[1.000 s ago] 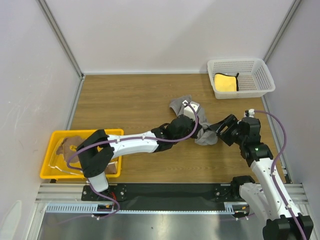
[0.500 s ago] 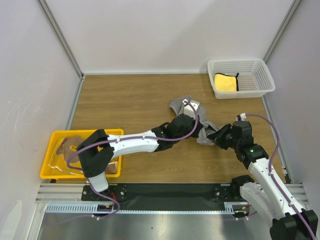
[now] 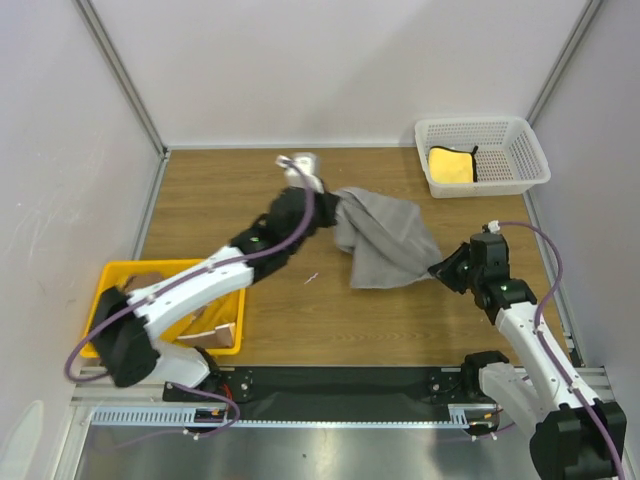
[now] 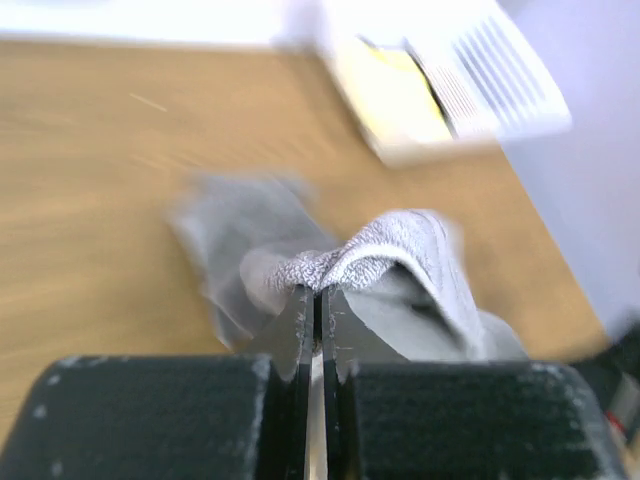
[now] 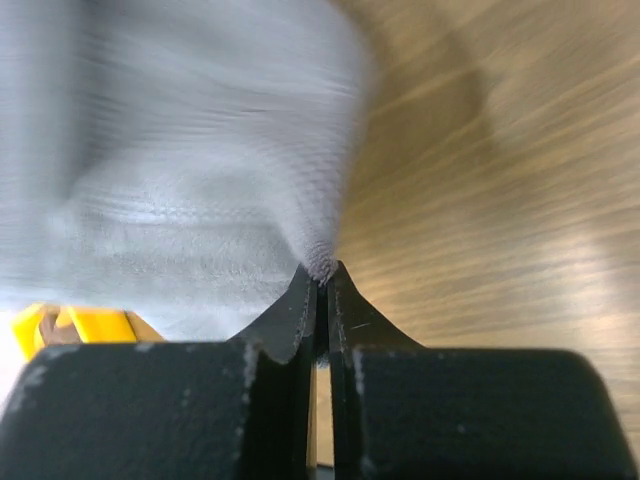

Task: Fold and stack the towels
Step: Flatten out the crumpled towel

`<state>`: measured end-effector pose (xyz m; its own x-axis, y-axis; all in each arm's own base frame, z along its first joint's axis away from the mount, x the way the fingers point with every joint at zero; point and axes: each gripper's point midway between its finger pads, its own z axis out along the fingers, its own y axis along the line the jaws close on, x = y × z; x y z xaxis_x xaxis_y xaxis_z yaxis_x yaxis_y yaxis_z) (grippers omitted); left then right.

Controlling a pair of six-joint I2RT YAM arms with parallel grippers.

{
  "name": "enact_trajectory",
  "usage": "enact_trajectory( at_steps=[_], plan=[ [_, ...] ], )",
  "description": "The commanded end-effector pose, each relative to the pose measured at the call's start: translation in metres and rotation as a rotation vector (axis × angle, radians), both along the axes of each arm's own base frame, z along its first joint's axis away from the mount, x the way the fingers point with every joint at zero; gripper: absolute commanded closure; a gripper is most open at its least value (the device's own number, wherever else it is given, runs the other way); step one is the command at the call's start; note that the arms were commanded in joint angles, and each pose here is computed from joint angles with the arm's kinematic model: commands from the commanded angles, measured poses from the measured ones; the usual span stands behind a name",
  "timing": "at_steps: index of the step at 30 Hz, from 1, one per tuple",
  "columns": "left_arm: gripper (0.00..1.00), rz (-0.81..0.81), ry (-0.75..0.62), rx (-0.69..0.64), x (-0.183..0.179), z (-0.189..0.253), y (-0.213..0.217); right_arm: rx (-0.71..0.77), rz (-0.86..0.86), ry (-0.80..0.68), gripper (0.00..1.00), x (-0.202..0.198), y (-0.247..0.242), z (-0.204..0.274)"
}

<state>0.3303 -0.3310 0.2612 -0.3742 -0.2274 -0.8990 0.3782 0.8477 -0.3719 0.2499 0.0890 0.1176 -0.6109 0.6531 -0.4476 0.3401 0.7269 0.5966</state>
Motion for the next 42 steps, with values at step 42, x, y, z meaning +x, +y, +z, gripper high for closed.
enact_trajectory(
  at_steps=[42],
  plan=[
    [1.00, 0.782, -0.333, 0.124, -0.070, 0.250, 0.330, -0.173, 0.154, -0.708, 1.00, 0.025, -0.027, 0.269]
  ],
)
